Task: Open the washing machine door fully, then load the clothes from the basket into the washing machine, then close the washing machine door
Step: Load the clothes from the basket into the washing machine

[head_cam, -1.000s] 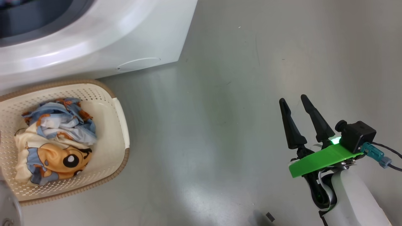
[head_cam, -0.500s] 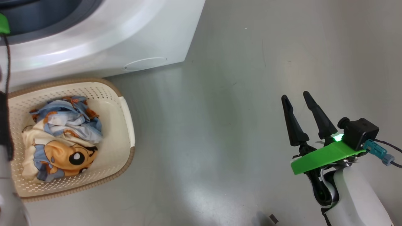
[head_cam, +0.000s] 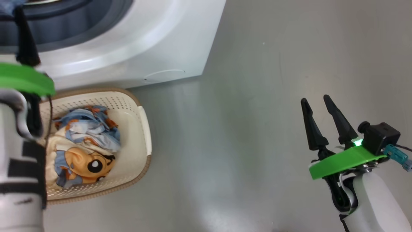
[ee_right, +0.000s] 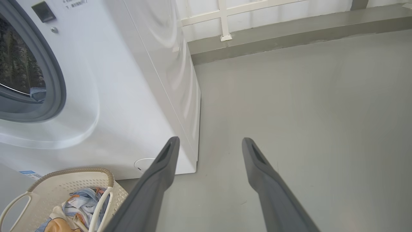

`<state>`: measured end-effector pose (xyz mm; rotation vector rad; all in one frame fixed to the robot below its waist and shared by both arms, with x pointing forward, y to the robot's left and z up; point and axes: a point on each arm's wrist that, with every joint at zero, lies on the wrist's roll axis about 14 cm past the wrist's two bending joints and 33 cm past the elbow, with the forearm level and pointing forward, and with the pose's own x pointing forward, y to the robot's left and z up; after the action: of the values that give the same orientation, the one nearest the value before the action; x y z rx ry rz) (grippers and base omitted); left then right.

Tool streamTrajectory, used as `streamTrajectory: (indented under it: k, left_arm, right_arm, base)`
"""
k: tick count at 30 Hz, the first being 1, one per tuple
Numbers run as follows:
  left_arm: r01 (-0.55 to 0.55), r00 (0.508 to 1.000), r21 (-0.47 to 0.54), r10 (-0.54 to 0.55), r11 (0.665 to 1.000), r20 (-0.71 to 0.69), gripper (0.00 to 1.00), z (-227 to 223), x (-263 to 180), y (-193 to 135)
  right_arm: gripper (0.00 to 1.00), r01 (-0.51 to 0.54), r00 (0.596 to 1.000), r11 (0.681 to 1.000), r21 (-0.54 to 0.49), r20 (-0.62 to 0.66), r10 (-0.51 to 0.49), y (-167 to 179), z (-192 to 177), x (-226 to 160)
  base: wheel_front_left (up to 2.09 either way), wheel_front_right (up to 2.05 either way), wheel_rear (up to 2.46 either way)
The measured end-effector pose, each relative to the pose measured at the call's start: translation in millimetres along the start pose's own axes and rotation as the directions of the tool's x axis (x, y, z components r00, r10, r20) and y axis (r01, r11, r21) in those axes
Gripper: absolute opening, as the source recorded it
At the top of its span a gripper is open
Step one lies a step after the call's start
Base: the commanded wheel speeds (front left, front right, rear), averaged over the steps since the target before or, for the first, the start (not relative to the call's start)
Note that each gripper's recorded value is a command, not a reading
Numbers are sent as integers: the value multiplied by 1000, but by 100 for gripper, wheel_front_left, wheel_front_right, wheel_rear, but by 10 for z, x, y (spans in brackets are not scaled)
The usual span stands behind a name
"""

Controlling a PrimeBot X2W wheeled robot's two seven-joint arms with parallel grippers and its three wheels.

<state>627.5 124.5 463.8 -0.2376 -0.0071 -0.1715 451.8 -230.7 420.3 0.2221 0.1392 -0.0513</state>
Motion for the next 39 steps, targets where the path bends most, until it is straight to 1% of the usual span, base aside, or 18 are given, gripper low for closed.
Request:
streamTrajectory:
  k: [6,20,39]
  left_arm:
    - [-27,999,3,27,1000,-34,100,-63,-404,67]
    - [-94,994,37,96,995,-57,100,48,-1399,232]
    - [-156,988,57,157,986,-14,100,267,-2389,314]
  right_arm:
    - [100,-6,1000,1000,-8,-10,6,-6,10,-128]
    - [100,-41,999,999,-29,6,41,40,148,-429]
    - [100,-61,997,998,-26,43,62,95,273,-814]
  base:
    - [0,0,0]
    - [0,0,0]
    - [0,0,0]
